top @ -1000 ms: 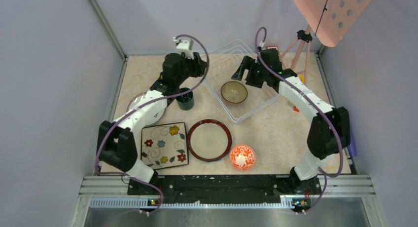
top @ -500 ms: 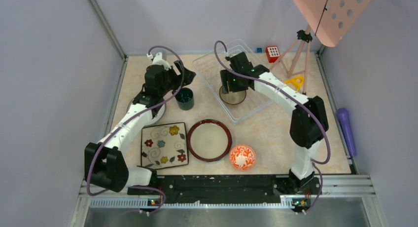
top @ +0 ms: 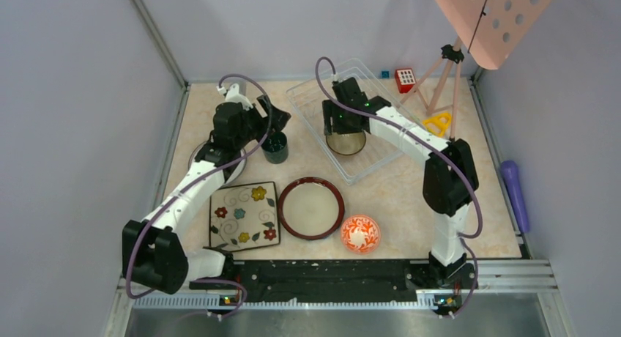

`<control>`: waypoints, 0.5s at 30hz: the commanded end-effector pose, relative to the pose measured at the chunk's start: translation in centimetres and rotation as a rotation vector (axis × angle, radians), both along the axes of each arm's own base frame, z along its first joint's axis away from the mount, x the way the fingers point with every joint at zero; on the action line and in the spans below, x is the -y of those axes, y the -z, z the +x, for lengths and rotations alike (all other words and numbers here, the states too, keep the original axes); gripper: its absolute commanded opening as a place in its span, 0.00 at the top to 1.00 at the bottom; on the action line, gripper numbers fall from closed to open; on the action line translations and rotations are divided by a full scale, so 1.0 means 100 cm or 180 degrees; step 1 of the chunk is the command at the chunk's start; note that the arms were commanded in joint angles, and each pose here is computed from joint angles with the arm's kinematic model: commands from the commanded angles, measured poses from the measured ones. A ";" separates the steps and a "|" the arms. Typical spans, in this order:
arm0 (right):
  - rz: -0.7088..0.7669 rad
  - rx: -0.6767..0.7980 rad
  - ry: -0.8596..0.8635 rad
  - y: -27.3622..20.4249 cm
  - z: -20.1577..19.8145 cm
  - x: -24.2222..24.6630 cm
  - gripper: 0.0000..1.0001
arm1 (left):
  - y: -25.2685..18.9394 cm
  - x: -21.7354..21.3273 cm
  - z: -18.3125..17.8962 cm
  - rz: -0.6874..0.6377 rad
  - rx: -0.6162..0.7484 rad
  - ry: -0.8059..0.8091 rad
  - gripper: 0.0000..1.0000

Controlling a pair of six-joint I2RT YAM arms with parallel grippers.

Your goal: Load the mixed dishes into the dish rack

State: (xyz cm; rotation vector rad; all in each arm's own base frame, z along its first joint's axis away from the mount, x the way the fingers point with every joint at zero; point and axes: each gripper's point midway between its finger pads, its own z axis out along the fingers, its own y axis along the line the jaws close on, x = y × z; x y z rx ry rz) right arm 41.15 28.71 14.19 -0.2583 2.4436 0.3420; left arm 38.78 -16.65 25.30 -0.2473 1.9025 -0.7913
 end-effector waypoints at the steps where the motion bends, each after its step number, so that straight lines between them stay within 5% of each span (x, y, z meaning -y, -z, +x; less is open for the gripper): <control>1: 0.0414 0.0233 0.0440 -0.025 0.027 -0.023 0.33 | -0.013 -0.008 -0.003 -0.0051 0.0138 -0.0132 0.20; 15: -0.0145 -0.0028 0.0894 0.029 0.030 -0.017 0.38 | -0.003 -0.021 -0.004 -0.0032 0.0031 -0.0244 0.19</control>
